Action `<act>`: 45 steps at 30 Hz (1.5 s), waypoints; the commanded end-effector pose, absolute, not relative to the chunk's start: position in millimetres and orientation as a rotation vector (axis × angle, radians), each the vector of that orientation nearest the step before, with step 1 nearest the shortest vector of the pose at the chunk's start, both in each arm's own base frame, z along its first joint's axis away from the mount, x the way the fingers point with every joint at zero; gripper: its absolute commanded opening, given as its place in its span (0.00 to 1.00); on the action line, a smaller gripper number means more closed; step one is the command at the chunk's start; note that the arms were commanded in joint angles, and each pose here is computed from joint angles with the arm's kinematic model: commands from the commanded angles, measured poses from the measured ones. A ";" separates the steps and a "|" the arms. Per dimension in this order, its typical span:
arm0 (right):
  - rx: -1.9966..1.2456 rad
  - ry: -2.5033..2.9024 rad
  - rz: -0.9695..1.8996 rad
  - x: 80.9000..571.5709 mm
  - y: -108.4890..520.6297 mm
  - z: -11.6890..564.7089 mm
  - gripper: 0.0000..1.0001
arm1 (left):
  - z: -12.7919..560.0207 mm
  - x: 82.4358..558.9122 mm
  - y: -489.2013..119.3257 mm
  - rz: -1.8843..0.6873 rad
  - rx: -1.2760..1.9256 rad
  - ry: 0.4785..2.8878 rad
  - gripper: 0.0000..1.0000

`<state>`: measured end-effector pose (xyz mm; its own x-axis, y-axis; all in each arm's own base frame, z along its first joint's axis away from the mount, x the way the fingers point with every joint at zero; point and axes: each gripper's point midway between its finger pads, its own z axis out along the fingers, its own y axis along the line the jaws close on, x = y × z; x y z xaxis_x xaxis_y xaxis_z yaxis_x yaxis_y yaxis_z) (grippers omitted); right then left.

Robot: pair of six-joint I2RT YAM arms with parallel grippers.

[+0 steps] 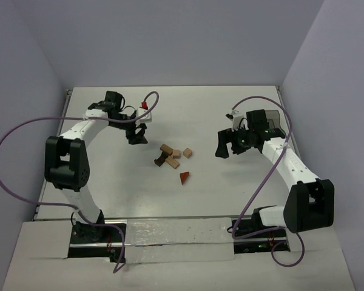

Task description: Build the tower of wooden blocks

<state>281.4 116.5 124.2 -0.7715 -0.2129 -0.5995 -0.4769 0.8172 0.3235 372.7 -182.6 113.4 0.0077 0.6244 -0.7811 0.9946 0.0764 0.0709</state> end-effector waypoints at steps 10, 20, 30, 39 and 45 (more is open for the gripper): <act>-0.535 2.319 0.851 286.3 131.5 149.1 1.00 | 65.4 375.7 -227.7 -0.777 1.967 1.383 0.69; -0.514 2.354 0.863 287.8 125.8 141.9 1.00 | 55.5 387.9 -251.0 -0.759 2.043 1.341 0.66; -0.540 2.369 0.887 285.6 127.0 142.8 1.00 | 35.9 375.6 -260.0 -0.718 2.199 1.315 0.64; -0.551 2.377 0.890 285.7 126.5 138.4 1.00 | 26.4 366.3 -265.8 -0.696 2.269 1.310 0.61; -0.558 2.368 0.884 286.2 126.3 142.0 1.00 | 24.9 352.7 -271.7 -0.727 2.267 1.360 0.43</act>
